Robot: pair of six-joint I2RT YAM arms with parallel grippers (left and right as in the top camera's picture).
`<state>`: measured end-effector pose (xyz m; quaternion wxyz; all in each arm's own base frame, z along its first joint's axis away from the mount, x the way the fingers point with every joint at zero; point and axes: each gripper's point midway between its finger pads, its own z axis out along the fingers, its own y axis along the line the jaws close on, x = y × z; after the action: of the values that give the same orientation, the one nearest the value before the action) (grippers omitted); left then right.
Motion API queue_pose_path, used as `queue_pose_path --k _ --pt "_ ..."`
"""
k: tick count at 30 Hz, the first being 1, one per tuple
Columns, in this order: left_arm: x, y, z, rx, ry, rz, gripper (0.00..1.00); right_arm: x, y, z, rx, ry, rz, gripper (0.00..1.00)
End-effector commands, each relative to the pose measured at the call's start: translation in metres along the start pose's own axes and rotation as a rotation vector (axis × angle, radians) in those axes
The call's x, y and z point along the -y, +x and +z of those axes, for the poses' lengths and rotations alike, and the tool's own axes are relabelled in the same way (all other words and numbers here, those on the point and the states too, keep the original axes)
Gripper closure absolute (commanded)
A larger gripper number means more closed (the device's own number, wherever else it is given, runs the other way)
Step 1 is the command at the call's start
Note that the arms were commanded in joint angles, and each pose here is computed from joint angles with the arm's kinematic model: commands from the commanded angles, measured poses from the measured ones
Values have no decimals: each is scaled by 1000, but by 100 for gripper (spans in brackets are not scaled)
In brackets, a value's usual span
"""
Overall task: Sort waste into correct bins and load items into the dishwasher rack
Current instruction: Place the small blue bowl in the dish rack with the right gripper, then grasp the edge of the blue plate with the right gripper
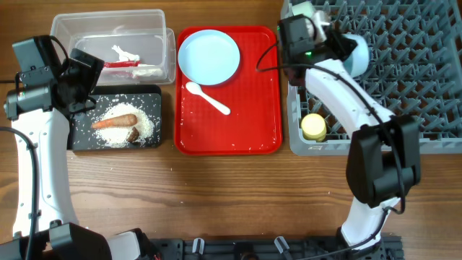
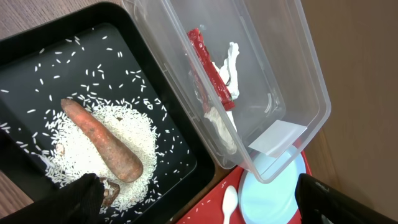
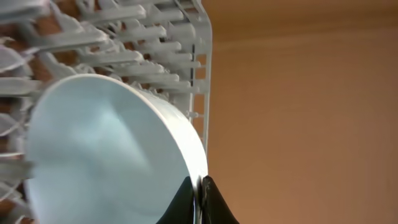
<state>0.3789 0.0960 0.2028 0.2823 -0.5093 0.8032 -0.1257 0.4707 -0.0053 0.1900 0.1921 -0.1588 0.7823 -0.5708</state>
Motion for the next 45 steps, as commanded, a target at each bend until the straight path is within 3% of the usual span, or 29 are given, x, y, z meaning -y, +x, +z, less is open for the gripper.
queue_pose_path --k 1,2,3,4,5,6,15,21,22,25,27,30,33,36,40,45 --pt "4 -1 -4 2 16 22 0 -21 -10 -14 41 -24 -88 88" --pt "4 -1 -4 2 16 22 0 -22 -12 -18 50 -23 -104 79" --pt "4 -1 -4 2 16 22 0 -23 -13 -21 56 -24 -113 54" --pt "4 -1 -4 2 16 22 0 -24 -14 -23 62 -24 -128 36" --pt "4 -1 -4 2 16 22 0 -24 -15 -25 67 -24 -131 8" --pt "4 -1 -4 2 16 22 0 -25 -16 -26 71 -24 -130 0" --pt "4 -1 -4 2 16 22 0 -12 -37 -44 176 -100 5 0" --pt "4 -1 -4 2 16 22 0 17 -70 -90 412 -356 263 0" --pt "4 -1 -4 2 16 22 0 19 -76 -102 456 -428 317 0" --pt "4 -1 -4 2 16 22 0 7 -98 -171 655 -884 476 0" --pt "4 -1 -4 2 16 22 0 -5 -99 -217 725 -1175 490 0" --pt "4 -1 -4 2 16 22 0 -14 -102 -265 800 -1473 483 0" --pt "4 -1 -4 2 16 22 0 -37 -117 -262 689 -1563 615 1" --pt "4 -1 -4 2 16 22 0 -74 -131 -229 504 -1487 748 6" --pt "4 -1 -4 2 16 22 0 -131 -133 -187 279 -1375 855 6" --pt "4 -1 -4 2 16 22 0 -189 -132 -166 107 -1358 915 1"
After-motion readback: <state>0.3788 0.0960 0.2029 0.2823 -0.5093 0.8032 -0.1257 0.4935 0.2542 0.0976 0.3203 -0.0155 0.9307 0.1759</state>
